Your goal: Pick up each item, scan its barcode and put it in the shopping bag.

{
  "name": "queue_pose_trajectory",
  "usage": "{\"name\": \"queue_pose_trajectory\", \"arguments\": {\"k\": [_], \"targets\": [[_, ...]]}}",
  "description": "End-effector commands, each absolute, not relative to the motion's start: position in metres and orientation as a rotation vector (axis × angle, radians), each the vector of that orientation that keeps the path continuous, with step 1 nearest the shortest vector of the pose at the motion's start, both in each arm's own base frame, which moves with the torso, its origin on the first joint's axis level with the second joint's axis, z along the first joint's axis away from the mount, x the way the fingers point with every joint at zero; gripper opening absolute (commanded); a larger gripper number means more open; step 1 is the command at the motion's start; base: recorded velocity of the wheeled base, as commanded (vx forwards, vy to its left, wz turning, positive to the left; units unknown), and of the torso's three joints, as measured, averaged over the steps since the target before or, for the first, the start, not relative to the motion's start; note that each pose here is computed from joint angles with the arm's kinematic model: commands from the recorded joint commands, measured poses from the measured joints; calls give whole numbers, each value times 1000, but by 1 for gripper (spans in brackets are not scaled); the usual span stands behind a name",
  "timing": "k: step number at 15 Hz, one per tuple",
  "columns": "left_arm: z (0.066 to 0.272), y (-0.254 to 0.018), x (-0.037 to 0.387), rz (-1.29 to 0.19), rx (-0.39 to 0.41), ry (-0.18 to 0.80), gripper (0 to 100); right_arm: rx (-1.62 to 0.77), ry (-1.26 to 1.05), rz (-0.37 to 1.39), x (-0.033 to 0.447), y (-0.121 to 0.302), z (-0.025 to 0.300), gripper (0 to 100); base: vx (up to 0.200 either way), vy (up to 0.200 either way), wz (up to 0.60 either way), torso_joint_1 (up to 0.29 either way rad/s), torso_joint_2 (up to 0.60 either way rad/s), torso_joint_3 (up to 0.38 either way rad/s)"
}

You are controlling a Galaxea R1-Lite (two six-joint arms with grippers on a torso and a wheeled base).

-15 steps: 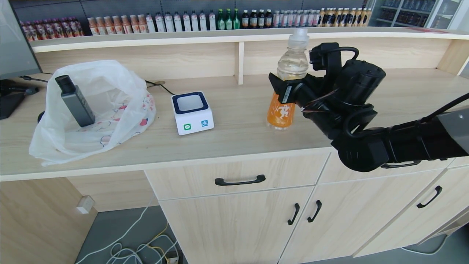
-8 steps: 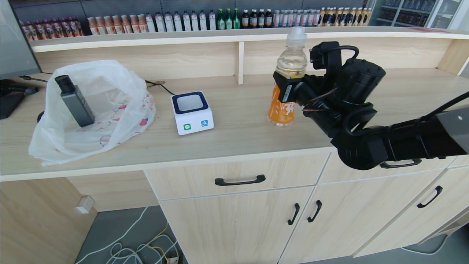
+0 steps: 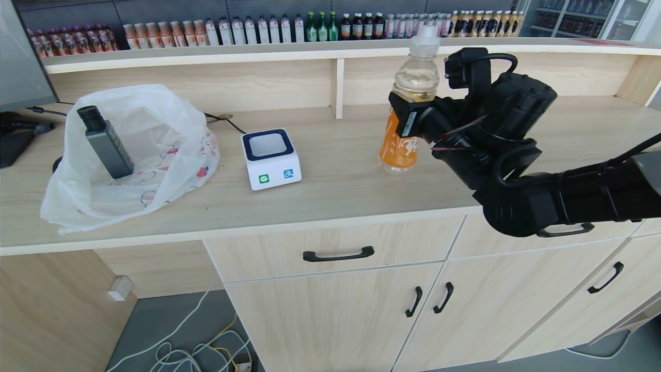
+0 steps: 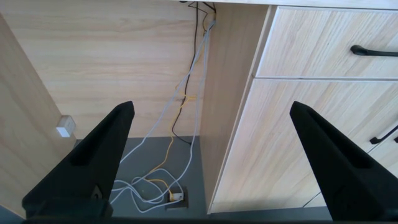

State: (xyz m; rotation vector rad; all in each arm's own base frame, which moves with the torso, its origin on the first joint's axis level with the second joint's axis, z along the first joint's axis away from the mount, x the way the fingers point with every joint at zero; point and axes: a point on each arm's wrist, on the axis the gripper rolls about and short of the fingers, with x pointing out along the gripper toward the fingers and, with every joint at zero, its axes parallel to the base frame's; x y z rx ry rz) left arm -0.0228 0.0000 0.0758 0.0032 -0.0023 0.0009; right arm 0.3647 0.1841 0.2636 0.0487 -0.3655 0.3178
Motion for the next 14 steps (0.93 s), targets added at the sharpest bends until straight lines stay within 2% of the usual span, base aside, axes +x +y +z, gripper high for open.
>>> {"name": "queue_pose_trajectory", "arguments": {"k": [1, 4, 6, 7, 10, 12, 14], "targets": [[76, 0, -23, 2, 3, -3, 100, 70, -421, 327, 345, 181, 288, 0, 0, 0, 0, 0, 0, 0], [76, 0, -23, 2, 3, -3, 100, 72, -446, 387, 299, 184, 307, 0, 0, 0, 0, 0, 0, 0], [76, 0, -23, 0, 3, -3, 100, 67, -443, 404, 280, 180, 308, 0, 0, 0, 0, 0, 0, 0], [76, 0, -23, 2, 3, -3, 100, 50, -449, 428, 252, 172, 307, 0, 0, 0, 0, 0, 0, 0], [76, 0, -23, 2, 3, -3, 100, 33, -426, 477, 216, 165, 284, 0, 0, 0, 0, 0, 0, 0], [76, 0, -23, 2, 3, -3, 100, 9, -441, 511, 190, 159, 258, 0, 0, 0, 0, 0, 0, 0], [76, 0, -23, 2, 3, -3, 100, -10, -495, 537, 178, 163, 252, 0, 0, 0, 0, 0, 0, 0]]}}
